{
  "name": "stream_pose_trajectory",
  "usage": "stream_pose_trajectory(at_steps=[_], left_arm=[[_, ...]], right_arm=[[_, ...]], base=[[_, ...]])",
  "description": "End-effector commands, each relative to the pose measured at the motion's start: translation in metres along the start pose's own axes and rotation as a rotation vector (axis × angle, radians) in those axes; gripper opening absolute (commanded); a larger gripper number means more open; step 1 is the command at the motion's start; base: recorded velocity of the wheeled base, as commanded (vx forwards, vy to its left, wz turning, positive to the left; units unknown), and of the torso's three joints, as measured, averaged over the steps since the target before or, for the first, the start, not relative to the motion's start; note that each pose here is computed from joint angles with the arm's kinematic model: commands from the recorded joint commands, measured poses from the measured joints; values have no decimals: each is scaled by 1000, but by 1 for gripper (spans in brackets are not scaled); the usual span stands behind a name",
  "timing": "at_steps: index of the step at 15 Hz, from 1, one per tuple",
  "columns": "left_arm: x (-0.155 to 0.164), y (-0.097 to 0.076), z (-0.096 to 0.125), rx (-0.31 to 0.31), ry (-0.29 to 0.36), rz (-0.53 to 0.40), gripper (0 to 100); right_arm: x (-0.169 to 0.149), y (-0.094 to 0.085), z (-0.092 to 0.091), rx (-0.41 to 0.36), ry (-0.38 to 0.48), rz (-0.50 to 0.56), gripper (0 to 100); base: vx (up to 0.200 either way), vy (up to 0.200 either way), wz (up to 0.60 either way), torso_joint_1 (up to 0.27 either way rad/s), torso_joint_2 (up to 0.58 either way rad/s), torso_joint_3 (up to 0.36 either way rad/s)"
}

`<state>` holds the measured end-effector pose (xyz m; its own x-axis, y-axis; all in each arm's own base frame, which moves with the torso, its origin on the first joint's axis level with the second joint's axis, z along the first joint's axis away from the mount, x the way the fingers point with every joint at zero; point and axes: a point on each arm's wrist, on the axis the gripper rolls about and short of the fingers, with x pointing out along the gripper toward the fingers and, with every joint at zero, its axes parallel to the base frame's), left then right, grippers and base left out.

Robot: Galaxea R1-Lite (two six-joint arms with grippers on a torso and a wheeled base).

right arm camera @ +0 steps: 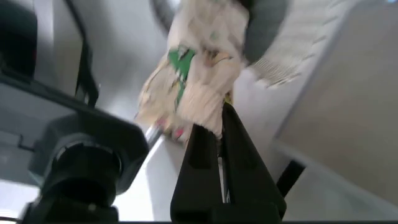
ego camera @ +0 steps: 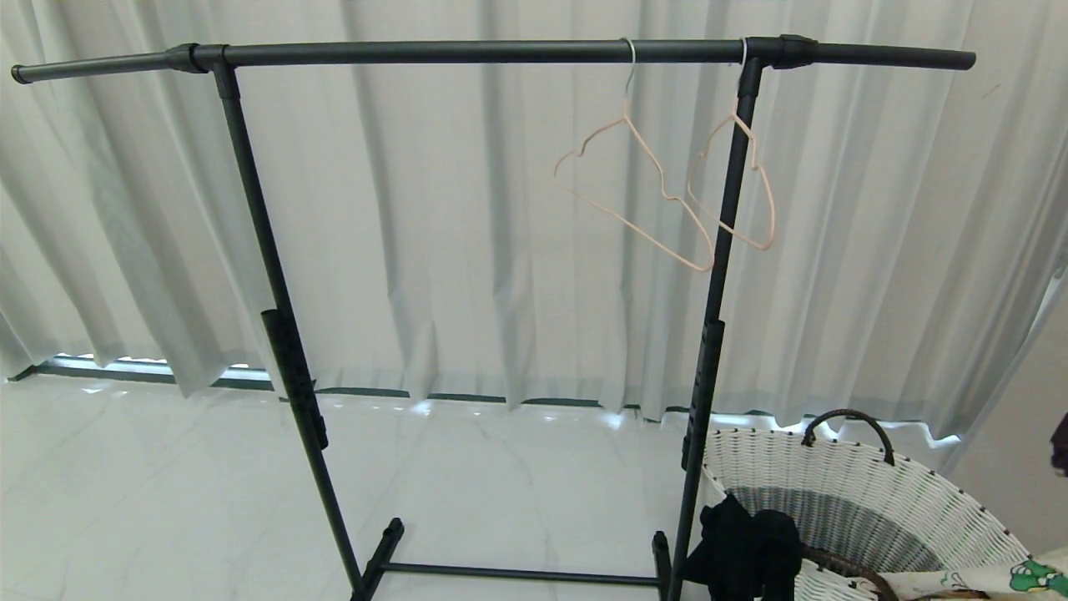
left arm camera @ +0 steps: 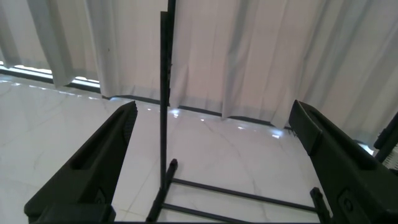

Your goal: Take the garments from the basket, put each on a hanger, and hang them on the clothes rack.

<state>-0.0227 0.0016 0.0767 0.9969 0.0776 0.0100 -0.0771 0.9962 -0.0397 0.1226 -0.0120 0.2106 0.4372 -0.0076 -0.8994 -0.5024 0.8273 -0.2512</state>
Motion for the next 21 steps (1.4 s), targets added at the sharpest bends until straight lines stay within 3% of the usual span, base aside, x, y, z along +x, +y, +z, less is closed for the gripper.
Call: stream_pose_trajectory(at_steps=[1, 6, 11, 16, 21], left_arm=[[0, 0, 0, -1, -1, 1, 100], [0, 0, 0, -3, -1, 1, 100], [0, 0, 0, -4, -1, 2, 100], [0, 0, 0, -1, 1, 2, 100], [0, 0, 0, -1, 1, 2, 100]], right_arm=[[-46, 15, -6, -46, -181, -99, 0], [-60, 18, 4, -116, -261, -98, 0], [-62, 18, 8, -136, -278, -92, 0], [-70, 14, 14, -138, -308, -113, 0], [-69, 17, 19, -185, -318, -80, 0]], base=[[-200, 0, 0, 2, 2, 2], [-200, 0, 0, 0, 1, 2], [-200, 0, 0, 3, 1, 1], [0, 0, 0, 0, 0, 0], [0, 200, 0, 8, 0, 1]])
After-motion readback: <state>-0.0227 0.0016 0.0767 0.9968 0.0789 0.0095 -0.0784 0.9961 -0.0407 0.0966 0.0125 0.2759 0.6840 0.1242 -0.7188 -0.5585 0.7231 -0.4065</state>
